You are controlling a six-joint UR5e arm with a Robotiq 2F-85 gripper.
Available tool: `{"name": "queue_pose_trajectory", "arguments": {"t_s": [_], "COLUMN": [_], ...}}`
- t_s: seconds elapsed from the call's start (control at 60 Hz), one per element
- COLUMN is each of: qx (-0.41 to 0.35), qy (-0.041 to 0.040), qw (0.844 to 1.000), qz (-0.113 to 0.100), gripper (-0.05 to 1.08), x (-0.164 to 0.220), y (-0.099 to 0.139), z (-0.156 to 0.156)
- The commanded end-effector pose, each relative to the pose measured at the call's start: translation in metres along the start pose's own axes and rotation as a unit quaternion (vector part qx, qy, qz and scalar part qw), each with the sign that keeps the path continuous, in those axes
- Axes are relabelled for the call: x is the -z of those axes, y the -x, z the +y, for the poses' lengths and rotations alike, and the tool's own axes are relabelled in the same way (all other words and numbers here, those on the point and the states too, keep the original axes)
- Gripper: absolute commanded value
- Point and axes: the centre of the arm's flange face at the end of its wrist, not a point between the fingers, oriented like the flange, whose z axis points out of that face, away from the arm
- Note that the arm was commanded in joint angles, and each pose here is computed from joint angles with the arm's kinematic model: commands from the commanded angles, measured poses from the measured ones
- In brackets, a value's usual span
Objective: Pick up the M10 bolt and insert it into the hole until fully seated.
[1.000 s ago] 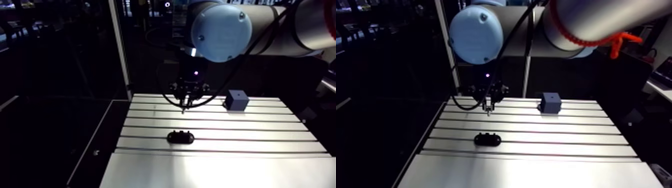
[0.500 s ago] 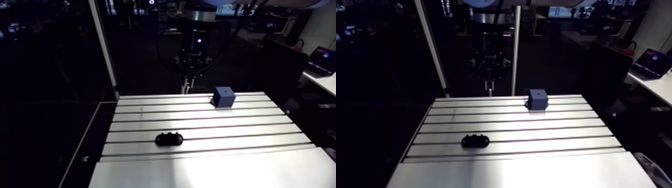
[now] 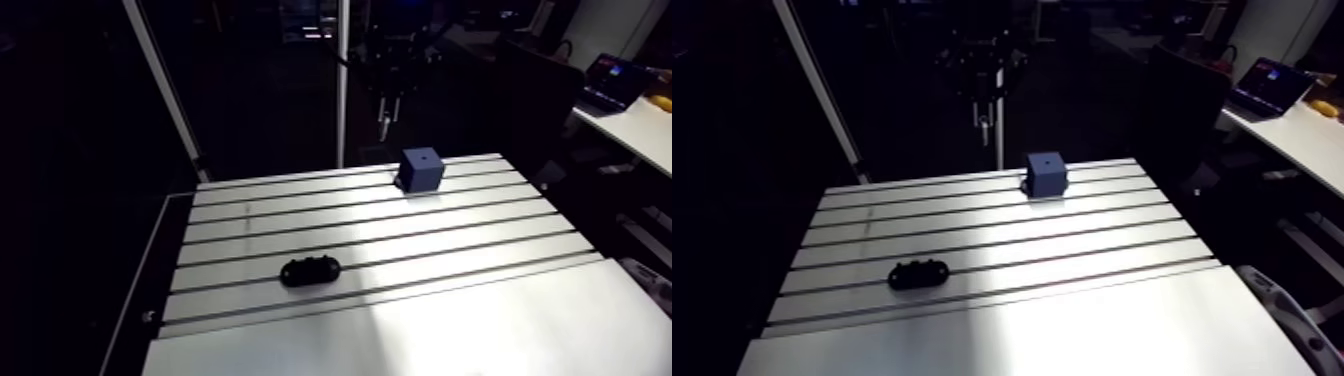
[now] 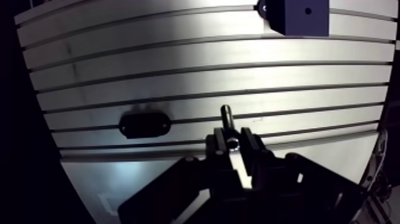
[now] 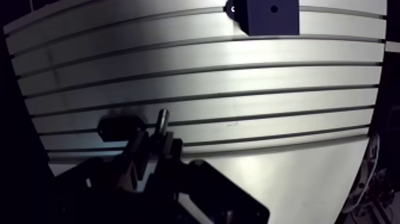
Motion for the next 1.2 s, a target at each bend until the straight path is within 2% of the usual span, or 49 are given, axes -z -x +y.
{"name": "queue_pose_trajectory", "arguments": {"t_s": [0.017, 0.083, 0.25, 0.533, 0.6, 0.617, 0.683, 0.95, 1.2], "qx": [-0.022, -0.022, -0.021, -0.021, -0.021, -0.02, -0.021, -0.028, -0.038], "qy": [0.0043, 0.0074, 0.0084, 0.0072, 0.0112, 0.0144, 0.017, 0.0137, 0.0132], "qw": [0.999, 0.999, 0.999, 0.998, 0.998, 0.998, 0.998, 0.997, 0.997], "qz": [-0.042, -0.041, -0.041, -0.054, -0.057, -0.06, -0.065, -0.075, -0.064], "gripper": [1.08, 1.08, 1.08, 1.08, 1.08, 1.08, 1.08, 1.08, 1.08], "x": [0.013, 0.013, 0.012, -0.002, -0.004, -0.006, -0.01, -0.02, -0.013], "y": [-0.044, -0.048, -0.05, -0.066, -0.07, -0.072, -0.077, -0.092, -0.105], "z": [0.045, 0.046, 0.046, 0.049, 0.05, 0.051, 0.054, 0.066, 0.083]}}
